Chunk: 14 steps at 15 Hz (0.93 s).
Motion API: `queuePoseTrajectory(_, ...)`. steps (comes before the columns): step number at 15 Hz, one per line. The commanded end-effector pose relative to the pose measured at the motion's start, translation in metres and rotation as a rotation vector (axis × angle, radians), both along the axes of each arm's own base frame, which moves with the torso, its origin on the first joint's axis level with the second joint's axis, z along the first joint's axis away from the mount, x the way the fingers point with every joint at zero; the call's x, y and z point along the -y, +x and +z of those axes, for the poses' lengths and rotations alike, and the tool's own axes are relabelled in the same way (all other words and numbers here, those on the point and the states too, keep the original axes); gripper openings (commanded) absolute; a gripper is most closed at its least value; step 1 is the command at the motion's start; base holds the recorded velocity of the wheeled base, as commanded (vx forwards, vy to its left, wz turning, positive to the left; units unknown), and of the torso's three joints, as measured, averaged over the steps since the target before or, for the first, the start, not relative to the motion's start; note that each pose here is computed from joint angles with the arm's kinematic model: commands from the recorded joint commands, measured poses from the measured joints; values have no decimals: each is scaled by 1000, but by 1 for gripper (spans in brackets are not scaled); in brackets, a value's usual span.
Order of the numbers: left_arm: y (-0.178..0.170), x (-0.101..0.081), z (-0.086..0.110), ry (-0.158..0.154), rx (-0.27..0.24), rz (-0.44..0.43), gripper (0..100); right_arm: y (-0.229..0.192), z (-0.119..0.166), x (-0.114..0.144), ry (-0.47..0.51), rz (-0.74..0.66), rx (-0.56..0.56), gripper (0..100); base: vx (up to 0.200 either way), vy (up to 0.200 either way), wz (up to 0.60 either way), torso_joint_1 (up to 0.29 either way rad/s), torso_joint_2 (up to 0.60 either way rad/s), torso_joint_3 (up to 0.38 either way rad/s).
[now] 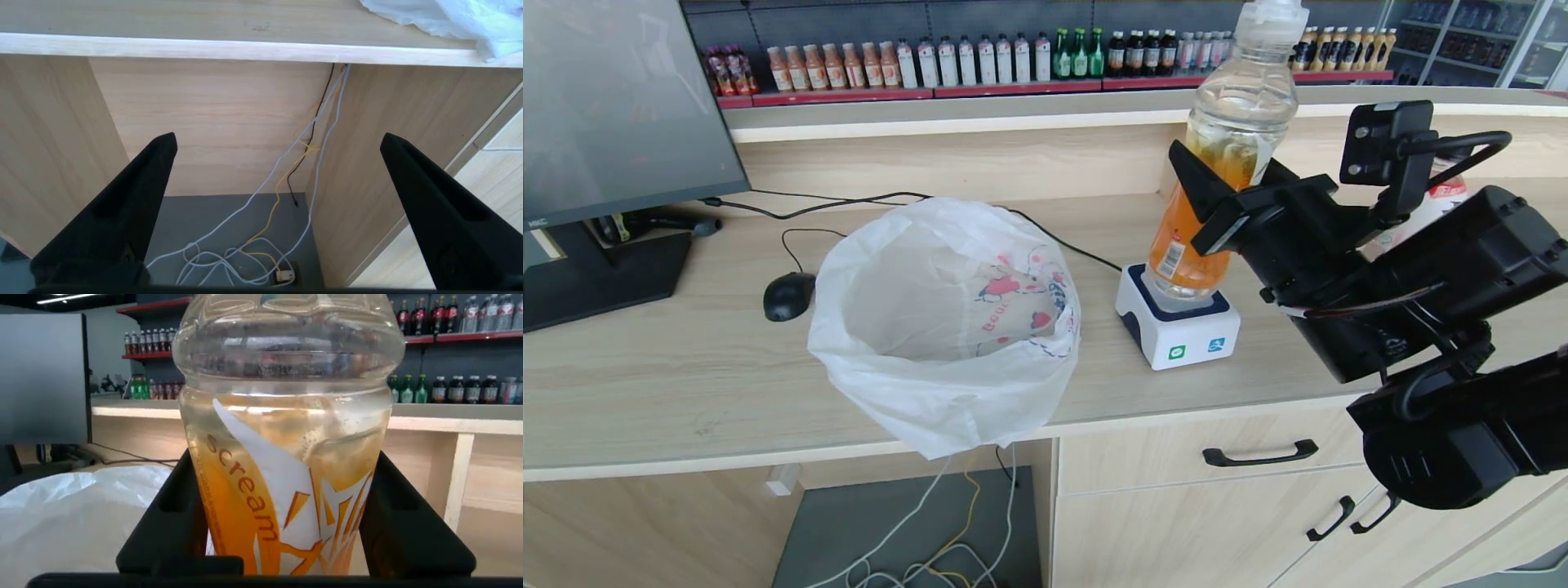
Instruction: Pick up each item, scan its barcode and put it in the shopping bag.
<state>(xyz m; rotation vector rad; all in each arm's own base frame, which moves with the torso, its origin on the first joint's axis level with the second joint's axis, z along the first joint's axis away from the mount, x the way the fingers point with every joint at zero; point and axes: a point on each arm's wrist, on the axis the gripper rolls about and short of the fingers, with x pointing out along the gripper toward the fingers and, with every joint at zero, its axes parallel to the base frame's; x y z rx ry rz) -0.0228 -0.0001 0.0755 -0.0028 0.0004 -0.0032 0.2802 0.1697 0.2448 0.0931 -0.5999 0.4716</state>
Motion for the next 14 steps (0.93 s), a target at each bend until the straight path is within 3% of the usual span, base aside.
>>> queuePoseTrajectory(1,0,0,0,0,2,0,100,-1,0,0,1,2,0,0,0,200,0,-2,7,2)
queuePoseTrajectory(13,0,0,0,-2,0,0,100,6,4,2,48,-37,-2,0,0,200,0,4,1,2)
queuePoseTrajectory(14,0,0,0,0,0,0,100,7,4,2,46,-40,-2,0,0,0,0,0,0,0)
